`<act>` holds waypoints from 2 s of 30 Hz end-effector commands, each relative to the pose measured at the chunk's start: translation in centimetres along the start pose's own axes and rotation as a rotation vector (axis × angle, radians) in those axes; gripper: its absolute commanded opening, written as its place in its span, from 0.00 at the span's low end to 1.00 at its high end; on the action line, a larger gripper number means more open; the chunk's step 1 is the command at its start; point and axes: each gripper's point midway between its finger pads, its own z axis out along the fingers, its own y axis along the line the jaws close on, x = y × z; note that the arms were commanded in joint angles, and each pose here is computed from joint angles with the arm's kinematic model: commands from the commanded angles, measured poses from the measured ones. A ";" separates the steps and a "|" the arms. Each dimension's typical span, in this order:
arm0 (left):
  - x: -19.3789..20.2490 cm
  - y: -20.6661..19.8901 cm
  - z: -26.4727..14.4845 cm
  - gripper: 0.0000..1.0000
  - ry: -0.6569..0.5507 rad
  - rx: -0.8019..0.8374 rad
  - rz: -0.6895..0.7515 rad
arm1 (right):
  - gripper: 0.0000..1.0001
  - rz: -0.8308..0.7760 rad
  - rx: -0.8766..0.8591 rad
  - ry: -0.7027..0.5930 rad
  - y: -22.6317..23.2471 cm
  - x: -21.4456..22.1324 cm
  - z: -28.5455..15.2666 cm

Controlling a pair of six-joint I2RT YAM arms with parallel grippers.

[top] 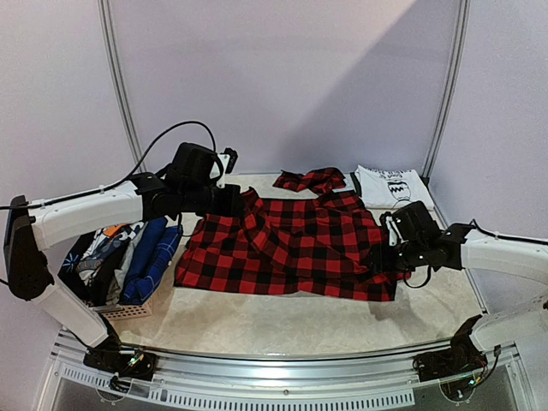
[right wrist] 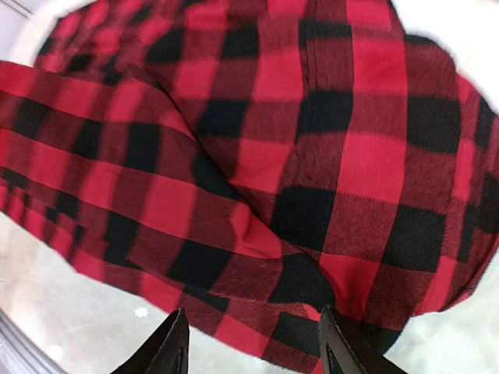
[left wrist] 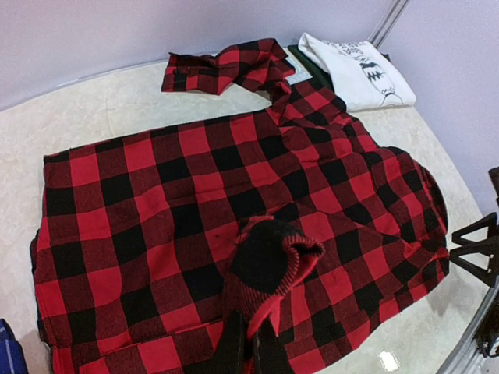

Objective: Fold and stack the mixed laundry pile
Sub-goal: Fold the flattened shirt at the center of the board.

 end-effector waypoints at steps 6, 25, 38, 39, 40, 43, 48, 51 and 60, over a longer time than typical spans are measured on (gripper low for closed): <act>0.3 0.9 0.3 0.00 -0.002 -0.018 -0.015 | 0.57 0.060 -0.010 -0.027 -0.7 -1.2 -0.6; 1.7 1.1 0.1 0.00 0.020 -0.011 -0.019 | 0.52 0.065 0.109 0.070 -2.9 0.8 2.8; 2.5 1.4 0.3 0.00 0.032 -0.020 -0.017 | 0.57 0.063 0.135 0.068 -3.4 0.1 3.3; 2.5 1.4 0.3 0.00 0.032 -0.021 -0.017 | 0.56 0.062 0.138 0.078 -3.4 0.4 3.5; 2.5 1.4 0.3 0.00 0.032 -0.021 -0.018 | 0.56 0.062 0.142 0.083 -3.5 0.4 3.7; 2.7 1.5 0.3 0.00 0.036 -0.020 -0.017 | 0.56 0.057 0.161 0.100 -3.9 0.8 4.2; 2.8 1.5 0.3 0.00 0.038 -0.021 -0.015 | 0.44 0.055 0.167 0.113 -4.0 1.1 4.6; 2.8 1.5 0.3 0.00 0.039 -0.021 -0.015 | 0.30 0.050 0.167 0.106 -4.0 0.9 4.5; 2.9 1.3 0.2 0.00 0.044 -0.012 -0.018 | 0.00 0.035 0.196 0.101 -4.3 0.4 4.0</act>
